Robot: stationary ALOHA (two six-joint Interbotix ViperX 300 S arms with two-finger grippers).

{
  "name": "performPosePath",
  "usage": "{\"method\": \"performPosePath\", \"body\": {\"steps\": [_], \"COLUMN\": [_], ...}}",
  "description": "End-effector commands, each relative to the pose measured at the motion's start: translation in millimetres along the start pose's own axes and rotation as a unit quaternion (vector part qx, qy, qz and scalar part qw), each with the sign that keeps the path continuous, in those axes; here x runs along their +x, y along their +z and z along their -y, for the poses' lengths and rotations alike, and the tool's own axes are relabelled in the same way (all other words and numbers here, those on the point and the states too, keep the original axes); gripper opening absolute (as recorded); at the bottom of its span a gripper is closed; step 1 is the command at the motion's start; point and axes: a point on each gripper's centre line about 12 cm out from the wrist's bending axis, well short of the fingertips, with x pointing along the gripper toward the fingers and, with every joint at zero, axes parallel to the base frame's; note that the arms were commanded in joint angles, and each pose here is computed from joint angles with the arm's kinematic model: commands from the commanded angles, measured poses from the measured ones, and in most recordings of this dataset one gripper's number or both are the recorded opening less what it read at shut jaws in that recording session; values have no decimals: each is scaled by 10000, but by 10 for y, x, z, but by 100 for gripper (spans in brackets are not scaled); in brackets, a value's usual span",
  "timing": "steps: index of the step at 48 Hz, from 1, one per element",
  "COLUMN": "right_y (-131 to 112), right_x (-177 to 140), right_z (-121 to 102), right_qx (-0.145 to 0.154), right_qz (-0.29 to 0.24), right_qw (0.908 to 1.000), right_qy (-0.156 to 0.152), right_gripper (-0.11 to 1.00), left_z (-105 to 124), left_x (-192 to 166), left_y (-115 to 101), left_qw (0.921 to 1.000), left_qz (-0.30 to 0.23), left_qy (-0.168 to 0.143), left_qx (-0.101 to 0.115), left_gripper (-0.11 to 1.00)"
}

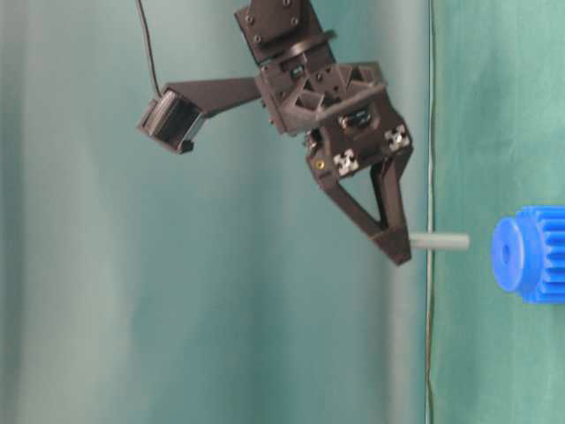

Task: Insert the shaft placed at a random location into the center hole of the small gear at another random location.
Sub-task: 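Position the held shaft above the blue gear's center hole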

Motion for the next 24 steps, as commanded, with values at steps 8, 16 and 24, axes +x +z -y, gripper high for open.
{"method": "performPosePath", "body": {"steps": [8, 16, 24], "right_y": [126, 73, -13], "right_x": [18, 38, 97], "right_z": [-11, -9, -8], "right_qx": [-59, -39, -27], "right_qz": [130, 76, -23], "right_qw": [9999, 10000, 10000], "right_qy": [15, 7, 4], "right_gripper": [13, 13, 13], "left_z": [-3, -3, -6], "left_x": [25, 25, 25], "left_y": [80, 80, 80], "left_qw": [9999, 9999, 9999], "left_qz": [100, 100, 100], "left_qy": [5, 5, 13], "left_qx": [15, 15, 15], "left_gripper": [0, 0, 0]}}
